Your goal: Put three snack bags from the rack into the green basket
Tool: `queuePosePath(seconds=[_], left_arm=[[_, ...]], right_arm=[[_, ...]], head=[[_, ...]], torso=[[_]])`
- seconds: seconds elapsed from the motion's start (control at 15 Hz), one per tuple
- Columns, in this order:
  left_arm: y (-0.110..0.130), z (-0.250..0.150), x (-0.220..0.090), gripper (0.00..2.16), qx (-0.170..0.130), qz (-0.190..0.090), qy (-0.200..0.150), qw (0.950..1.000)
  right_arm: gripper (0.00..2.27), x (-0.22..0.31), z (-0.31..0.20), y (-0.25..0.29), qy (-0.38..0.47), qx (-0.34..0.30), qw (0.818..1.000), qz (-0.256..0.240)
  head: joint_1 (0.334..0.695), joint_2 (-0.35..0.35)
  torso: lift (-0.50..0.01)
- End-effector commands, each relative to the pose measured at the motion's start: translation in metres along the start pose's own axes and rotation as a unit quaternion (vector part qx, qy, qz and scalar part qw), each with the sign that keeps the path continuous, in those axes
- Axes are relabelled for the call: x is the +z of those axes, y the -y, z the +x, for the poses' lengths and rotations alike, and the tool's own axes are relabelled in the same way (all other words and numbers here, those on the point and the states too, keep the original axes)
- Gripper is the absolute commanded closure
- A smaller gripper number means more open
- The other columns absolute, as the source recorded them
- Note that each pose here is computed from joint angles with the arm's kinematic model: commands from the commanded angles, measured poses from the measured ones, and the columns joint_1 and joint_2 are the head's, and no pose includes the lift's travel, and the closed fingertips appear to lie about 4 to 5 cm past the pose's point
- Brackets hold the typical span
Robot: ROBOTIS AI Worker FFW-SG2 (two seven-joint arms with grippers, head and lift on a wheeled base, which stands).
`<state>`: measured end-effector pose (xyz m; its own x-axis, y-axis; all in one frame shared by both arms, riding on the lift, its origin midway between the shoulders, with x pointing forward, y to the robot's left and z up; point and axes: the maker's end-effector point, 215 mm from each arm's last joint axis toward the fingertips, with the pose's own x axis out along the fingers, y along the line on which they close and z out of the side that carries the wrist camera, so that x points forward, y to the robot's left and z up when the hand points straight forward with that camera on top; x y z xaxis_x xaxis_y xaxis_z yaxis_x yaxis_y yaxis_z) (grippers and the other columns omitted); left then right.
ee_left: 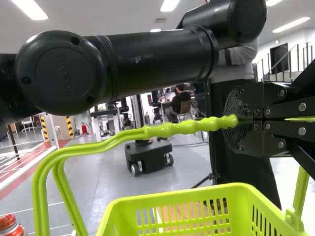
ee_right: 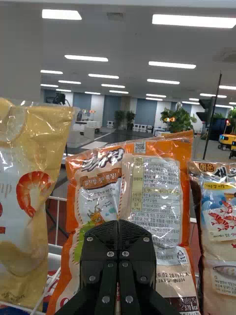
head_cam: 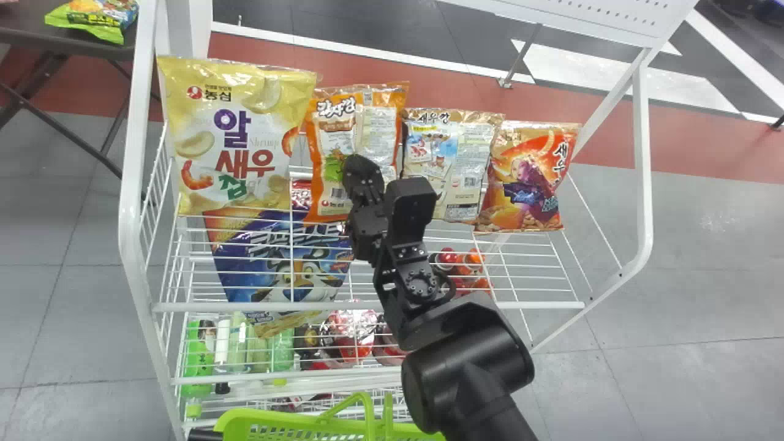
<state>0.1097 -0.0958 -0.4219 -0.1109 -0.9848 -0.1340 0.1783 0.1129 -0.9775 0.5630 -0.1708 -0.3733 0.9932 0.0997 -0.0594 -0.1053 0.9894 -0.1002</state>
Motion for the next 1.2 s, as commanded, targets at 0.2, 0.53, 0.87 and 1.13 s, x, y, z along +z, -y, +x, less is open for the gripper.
queuePosePath(seconds=[0.2,0.53,0.87,1.13], left_arm=[[0.0,0.001,0.001,1.39,0.001,0.001,0.0,1.0],[-0.001,0.001,0.0,1.39,0.005,0.002,-0.001,1.0],[-0.001,0.004,-0.001,1.39,0.006,0.004,-0.005,1.0],[-0.003,0.005,-0.002,1.39,0.01,0.004,-0.007,0.9999]], right_arm=[[2.24,0.023,-0.011,0.006,0.022,0.002,1.0,0.008],[2.24,0.049,-0.025,0.01,0.048,0.001,0.999,0.017],[2.24,0.075,-0.027,0.022,0.07,0.01,0.997,0.021],[2.24,0.102,-0.039,0.029,0.089,0.021,0.995,0.03]], head=[[0.695,-0.35],[0.695,-0.35],[0.695,-0.35],[0.695,-0.35]], torso=[[0.0],[0.0],[0.0],[0.0]])
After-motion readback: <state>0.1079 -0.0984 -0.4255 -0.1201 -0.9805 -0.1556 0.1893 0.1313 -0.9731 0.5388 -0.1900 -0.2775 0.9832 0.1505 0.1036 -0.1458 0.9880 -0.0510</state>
